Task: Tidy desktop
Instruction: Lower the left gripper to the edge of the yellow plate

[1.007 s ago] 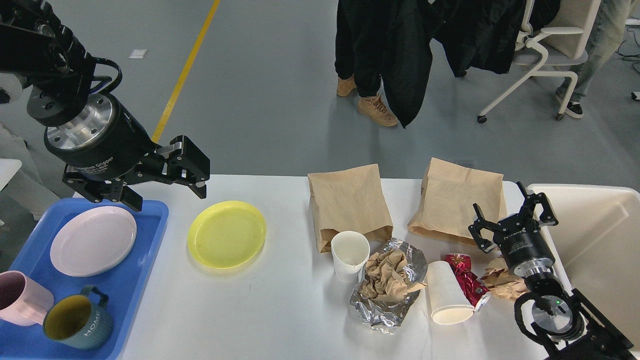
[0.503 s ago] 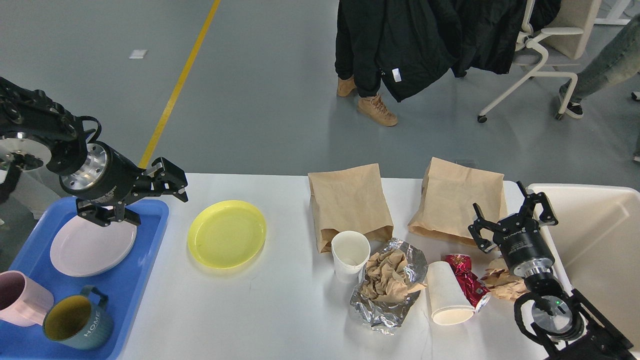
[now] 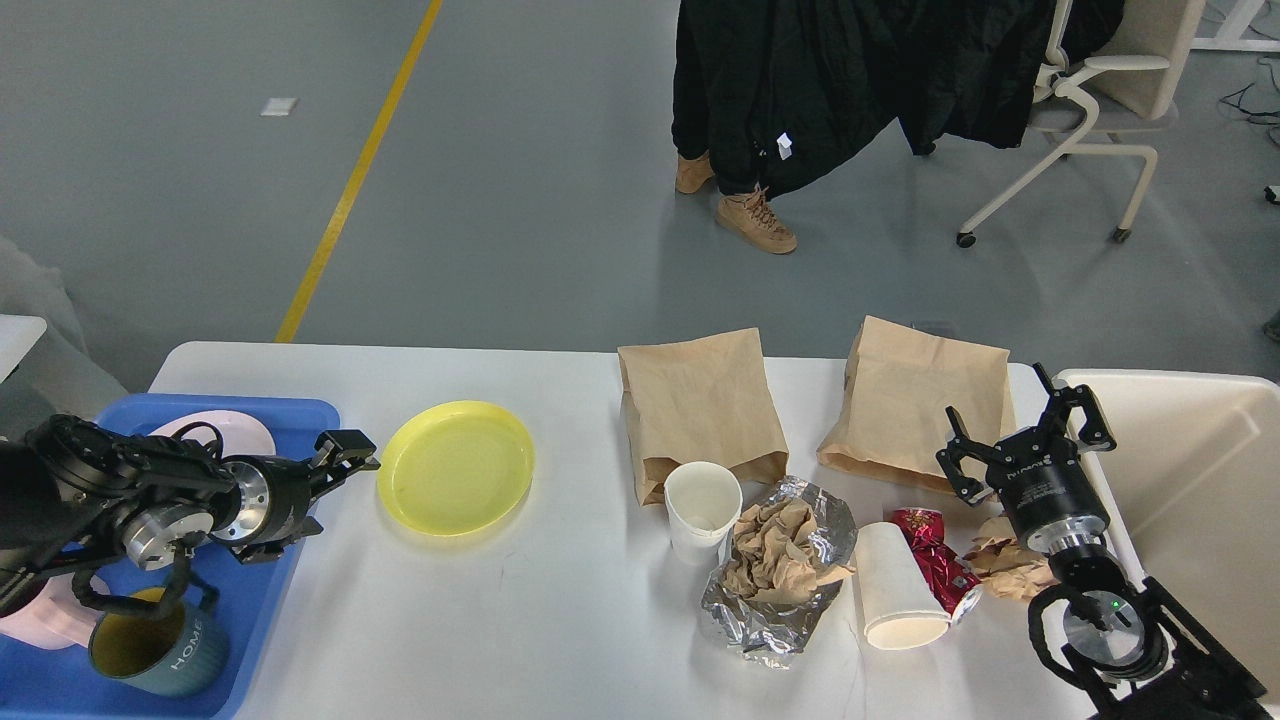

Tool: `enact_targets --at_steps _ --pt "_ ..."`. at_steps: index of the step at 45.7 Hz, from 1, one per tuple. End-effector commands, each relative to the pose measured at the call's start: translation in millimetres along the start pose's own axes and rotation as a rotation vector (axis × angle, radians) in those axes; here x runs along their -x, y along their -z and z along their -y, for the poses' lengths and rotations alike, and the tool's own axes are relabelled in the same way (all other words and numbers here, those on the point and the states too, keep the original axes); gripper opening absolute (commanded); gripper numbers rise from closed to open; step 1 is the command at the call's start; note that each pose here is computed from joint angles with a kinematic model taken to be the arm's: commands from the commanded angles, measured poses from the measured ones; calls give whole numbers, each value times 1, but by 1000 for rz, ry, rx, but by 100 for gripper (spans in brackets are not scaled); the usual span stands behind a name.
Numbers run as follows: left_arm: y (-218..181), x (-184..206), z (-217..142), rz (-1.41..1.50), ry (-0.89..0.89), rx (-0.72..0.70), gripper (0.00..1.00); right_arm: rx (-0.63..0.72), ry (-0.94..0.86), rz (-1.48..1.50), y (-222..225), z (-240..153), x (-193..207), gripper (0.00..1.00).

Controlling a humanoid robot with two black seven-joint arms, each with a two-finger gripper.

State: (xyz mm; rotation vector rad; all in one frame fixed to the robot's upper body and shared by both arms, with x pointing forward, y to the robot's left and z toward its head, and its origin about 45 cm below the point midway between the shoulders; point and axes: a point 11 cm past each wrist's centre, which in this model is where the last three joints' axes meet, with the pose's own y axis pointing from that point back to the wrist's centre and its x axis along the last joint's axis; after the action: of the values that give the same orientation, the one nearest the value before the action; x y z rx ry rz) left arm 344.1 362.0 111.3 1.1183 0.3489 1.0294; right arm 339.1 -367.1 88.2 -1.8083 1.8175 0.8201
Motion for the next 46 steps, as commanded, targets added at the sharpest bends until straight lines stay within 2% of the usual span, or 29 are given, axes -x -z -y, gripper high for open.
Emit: enact_targets --at_steps 1,7,19,33,42,46 --pt "5 7 16 -50 -7 12 93 0 -1 0 0 0 0 100" --pt "-5 6 22 -37 -24 14 92 0 -1 0 0 0 0 100" --pt "-15 31 42 -79 -33 -75 89 0 -1 0 0 0 0 100" --pt "-31 48 50 -125 1 -18 90 0 -1 0 0 0 0 100" --pt "-21 51 61 -116 -20 -31 89 0 -1 0 0 0 0 100" --pt "-21 51 61 -116 -16 -31 84 0 -1 0 0 0 0 100"
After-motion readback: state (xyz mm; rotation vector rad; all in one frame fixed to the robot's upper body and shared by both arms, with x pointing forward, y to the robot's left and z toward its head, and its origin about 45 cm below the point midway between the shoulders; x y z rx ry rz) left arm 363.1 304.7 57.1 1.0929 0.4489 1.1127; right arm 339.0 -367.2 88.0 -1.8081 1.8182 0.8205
